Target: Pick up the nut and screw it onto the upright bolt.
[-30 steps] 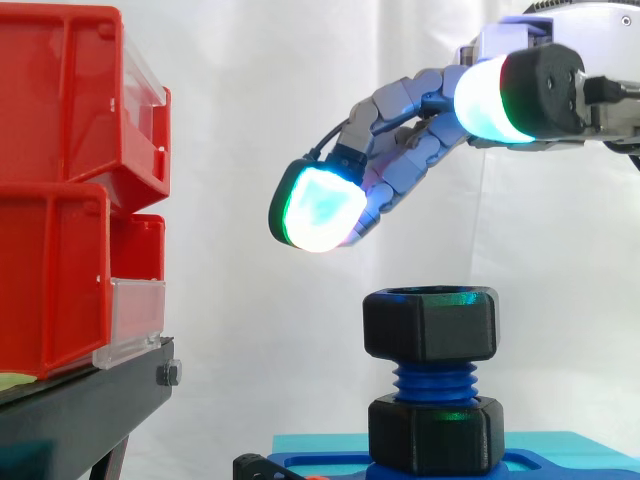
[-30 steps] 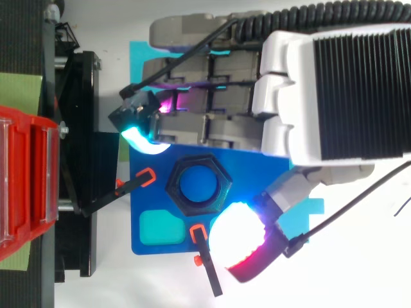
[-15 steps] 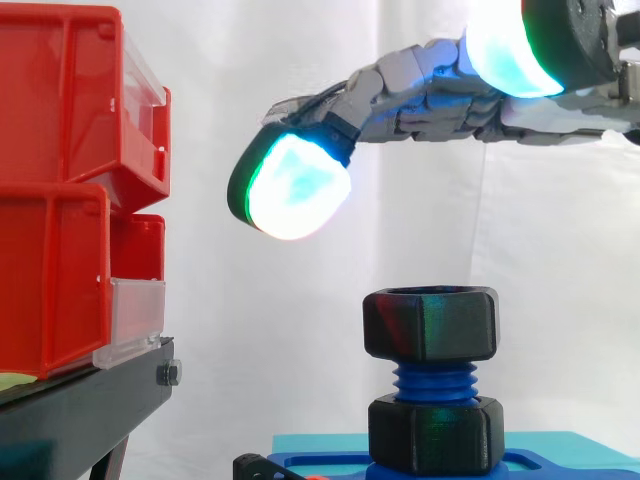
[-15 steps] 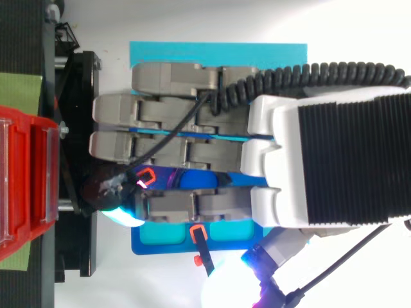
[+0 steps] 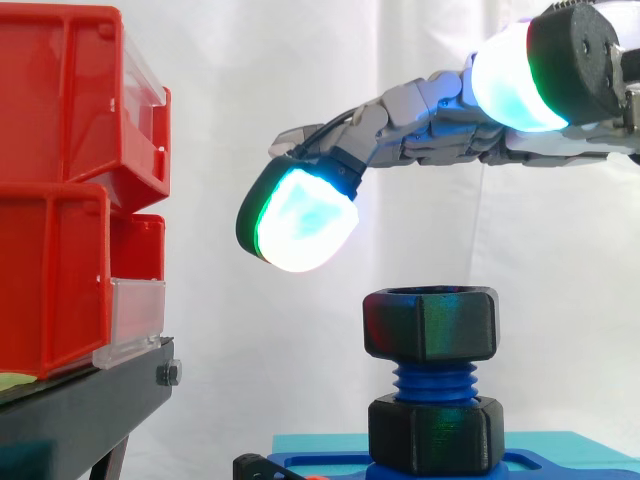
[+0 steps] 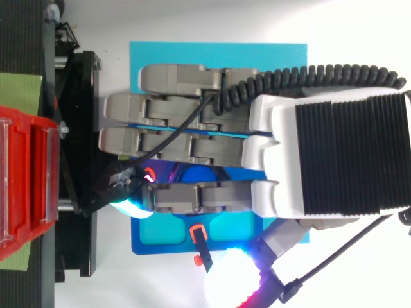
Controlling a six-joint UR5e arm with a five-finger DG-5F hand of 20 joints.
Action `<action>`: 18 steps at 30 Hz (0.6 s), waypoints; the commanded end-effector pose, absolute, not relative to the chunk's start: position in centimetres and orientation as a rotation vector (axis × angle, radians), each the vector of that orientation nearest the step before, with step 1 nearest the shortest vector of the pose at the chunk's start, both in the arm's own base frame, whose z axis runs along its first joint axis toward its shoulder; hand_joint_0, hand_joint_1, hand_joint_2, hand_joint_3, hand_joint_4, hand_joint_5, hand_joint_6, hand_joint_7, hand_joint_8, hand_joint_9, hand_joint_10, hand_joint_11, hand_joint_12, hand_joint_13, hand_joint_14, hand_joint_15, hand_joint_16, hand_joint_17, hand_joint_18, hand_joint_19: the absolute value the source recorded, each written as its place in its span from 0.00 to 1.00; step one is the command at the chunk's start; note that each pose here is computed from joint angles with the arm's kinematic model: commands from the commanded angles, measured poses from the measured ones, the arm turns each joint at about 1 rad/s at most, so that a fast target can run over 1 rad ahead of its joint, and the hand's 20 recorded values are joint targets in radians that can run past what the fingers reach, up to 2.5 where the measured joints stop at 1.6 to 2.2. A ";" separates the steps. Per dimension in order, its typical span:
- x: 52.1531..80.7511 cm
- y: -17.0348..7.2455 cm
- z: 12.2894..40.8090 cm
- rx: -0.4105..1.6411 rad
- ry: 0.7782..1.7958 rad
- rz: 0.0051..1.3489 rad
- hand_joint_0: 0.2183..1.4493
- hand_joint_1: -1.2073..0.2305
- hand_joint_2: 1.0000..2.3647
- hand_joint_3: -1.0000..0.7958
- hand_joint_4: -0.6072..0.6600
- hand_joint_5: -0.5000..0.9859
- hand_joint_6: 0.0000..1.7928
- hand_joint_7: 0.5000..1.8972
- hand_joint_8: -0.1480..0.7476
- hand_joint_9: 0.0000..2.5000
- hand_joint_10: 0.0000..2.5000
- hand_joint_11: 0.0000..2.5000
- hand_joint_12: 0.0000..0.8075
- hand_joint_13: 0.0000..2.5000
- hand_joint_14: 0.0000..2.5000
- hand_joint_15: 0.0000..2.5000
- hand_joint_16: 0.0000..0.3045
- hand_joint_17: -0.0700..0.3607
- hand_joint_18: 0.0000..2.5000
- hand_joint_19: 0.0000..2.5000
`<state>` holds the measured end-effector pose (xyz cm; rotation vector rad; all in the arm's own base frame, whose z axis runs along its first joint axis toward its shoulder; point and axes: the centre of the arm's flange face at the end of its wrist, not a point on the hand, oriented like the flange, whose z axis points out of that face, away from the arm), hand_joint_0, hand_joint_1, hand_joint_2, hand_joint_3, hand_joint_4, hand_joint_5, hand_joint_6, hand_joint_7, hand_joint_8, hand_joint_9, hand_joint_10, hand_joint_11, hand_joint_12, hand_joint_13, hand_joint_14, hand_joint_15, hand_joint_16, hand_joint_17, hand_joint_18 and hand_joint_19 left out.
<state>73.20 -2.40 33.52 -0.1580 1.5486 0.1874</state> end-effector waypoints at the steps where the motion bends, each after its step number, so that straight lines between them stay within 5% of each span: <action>1: 73.0 -2.7 33.3 -0.155 1.563 0.184 0.18 0.89 0.00 0.28 0.58 0.21 0.28 0.06 0.37 0.04 0.00 0.00 0.44 0.00 0.00 0.00 0.15 0.40 0.00 0.00; 9: 72.7 -3.1 32.2 -0.153 1.568 0.182 0.19 0.86 0.00 0.28 0.61 0.24 0.28 0.13 0.39 0.09 0.00 0.00 0.42 0.03 0.00 0.00 0.14 0.39 0.00 0.00; 18: 72.6 -3.7 32.0 -0.148 1.573 0.177 0.21 0.85 0.00 0.28 0.67 0.29 0.28 0.36 0.42 0.14 0.00 0.00 0.40 0.06 0.00 0.00 0.12 0.36 0.00 0.00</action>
